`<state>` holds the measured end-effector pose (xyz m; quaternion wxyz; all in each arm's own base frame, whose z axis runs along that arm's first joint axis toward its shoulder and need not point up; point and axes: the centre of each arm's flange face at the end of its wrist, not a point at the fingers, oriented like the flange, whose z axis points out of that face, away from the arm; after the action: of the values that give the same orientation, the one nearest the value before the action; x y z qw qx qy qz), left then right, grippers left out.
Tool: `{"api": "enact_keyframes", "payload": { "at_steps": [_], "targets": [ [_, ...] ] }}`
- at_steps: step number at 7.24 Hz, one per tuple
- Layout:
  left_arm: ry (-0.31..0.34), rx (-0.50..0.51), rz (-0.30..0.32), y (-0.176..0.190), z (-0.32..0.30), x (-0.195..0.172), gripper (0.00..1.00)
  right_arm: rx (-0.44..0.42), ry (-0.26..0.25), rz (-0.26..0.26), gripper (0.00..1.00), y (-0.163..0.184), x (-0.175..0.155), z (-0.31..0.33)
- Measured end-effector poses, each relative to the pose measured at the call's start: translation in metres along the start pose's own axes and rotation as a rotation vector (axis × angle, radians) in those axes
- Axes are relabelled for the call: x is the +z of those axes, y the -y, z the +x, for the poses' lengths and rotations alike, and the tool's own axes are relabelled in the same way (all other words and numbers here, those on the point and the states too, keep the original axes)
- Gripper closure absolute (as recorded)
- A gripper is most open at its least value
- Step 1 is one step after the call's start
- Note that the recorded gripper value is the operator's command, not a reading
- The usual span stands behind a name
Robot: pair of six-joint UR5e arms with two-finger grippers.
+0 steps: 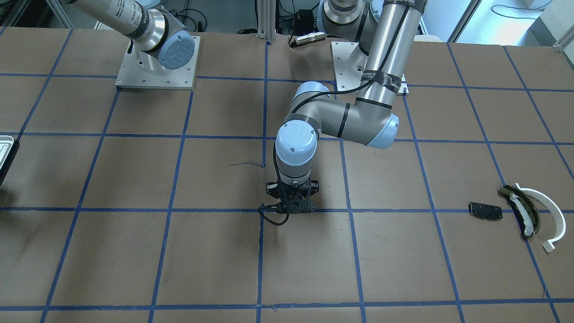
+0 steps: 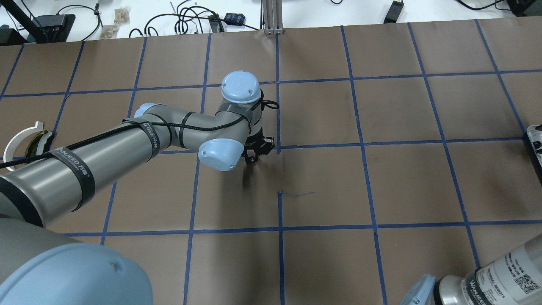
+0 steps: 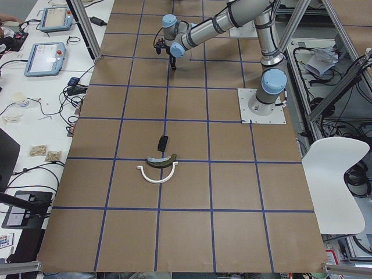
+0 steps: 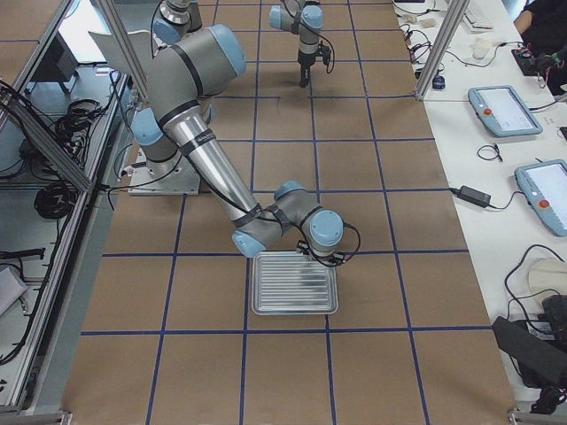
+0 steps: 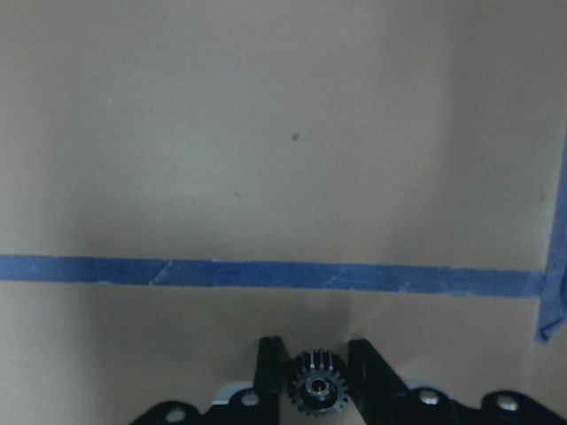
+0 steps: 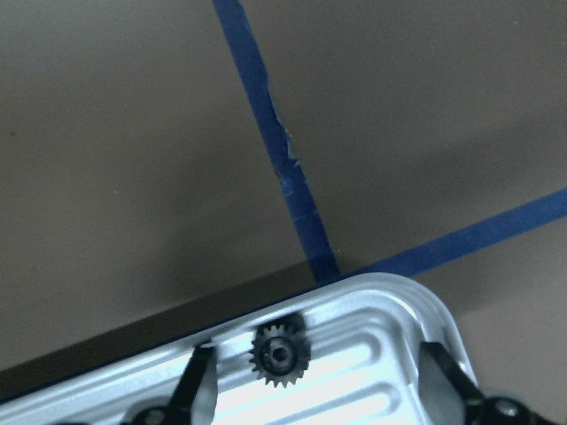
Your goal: Place bearing gear from tray to pile
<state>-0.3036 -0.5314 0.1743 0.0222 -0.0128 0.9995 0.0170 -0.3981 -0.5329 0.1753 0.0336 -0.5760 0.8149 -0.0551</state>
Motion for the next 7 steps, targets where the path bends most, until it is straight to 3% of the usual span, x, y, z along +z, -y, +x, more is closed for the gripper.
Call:
{"api": "enact_keyframes", "payload": {
  "at_steps": [3,5,7],
  "targets": [
    [0.012,0.119,0.023,0.027,-0.085,-0.057,1.00,0.004,0.001,-0.001,0.33,-0.003,-0.002,-0.002],
    [0.011,0.203,-0.009,0.045,-0.223,-0.092,1.00,0.004,0.000,0.001,0.49,-0.003,-0.002,-0.002],
    [-0.005,0.326,-0.022,0.041,-0.389,-0.098,1.00,0.003,-0.002,0.003,0.62,-0.003,-0.003,-0.002]
  ]
}}
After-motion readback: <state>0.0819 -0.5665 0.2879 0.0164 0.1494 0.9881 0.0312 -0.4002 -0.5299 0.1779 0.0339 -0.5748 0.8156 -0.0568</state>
